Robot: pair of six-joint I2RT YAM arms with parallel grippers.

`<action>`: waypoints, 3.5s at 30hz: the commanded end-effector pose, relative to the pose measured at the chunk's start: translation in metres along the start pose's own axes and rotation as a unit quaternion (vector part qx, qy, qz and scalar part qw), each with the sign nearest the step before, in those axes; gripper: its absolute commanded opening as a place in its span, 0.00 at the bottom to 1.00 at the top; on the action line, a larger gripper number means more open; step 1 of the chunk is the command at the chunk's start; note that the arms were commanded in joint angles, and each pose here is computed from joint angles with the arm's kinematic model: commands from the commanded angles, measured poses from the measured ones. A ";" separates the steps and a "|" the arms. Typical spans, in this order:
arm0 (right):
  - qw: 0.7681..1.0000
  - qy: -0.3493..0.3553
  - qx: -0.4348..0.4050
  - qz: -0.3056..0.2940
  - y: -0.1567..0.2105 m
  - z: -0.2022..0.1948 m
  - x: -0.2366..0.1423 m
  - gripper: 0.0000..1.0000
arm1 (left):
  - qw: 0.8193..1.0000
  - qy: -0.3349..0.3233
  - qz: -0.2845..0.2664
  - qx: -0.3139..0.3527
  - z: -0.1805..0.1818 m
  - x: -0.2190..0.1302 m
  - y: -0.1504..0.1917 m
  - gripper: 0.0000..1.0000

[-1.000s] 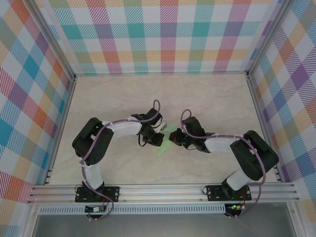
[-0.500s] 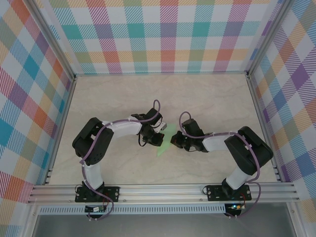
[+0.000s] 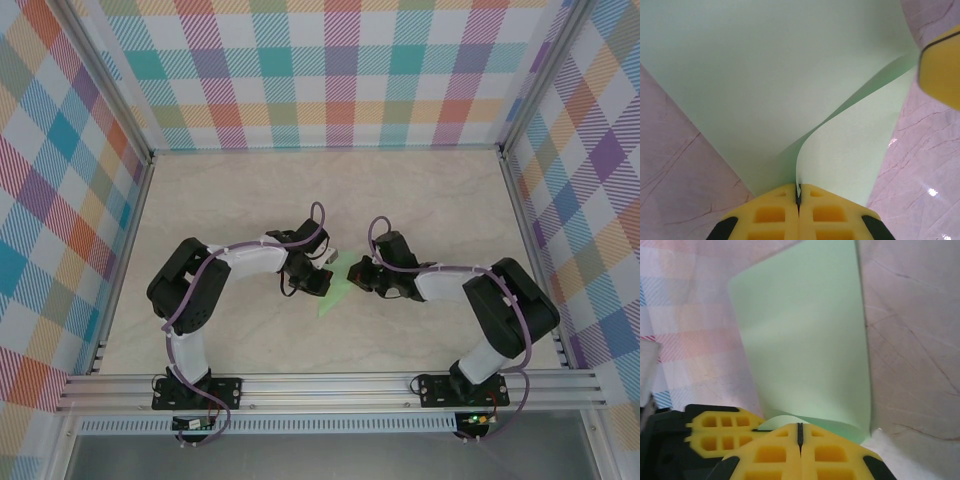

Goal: Fold a paper plane with a square sheet of paper (pick it up from the middle)
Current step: Third fold the triangle at the center of the table.

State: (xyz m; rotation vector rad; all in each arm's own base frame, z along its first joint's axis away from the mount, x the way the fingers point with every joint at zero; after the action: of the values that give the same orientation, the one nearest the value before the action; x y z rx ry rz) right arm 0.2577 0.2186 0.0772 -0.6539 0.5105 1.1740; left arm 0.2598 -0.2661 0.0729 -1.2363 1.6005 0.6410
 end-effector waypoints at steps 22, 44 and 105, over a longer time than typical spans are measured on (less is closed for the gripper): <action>0.999 -0.028 0.009 0.015 -0.010 -0.012 -0.001 0.00 | 0.999 -0.019 0.040 -0.003 0.013 0.017 0.014 0.00; 0.999 -0.040 -0.028 0.008 -0.010 0.015 -0.027 0.02 | 0.999 -0.020 0.036 -0.005 0.012 0.014 0.012 0.00; 0.992 0.095 0.022 0.081 0.024 -0.035 0.016 0.00 | 0.973 0.090 0.048 -0.209 0.006 0.018 0.068 0.12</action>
State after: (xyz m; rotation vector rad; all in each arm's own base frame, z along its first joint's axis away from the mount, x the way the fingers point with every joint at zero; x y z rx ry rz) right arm 0.2512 0.2288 0.0576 -0.6299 0.6085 1.2897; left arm 0.2171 -0.2693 0.0623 -1.6333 1.7661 0.8357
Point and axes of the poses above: each hand's point on the last joint's axis, 136 mm out from that joint toward the fingers, its own x axis out along the fingers, its own z axis along the line the jaws close on, y = z × x, the point moved 6 cm from there along -x, back along the fingers, and after that the axes turned 6 degrees about -x, right-handed, at the moved point
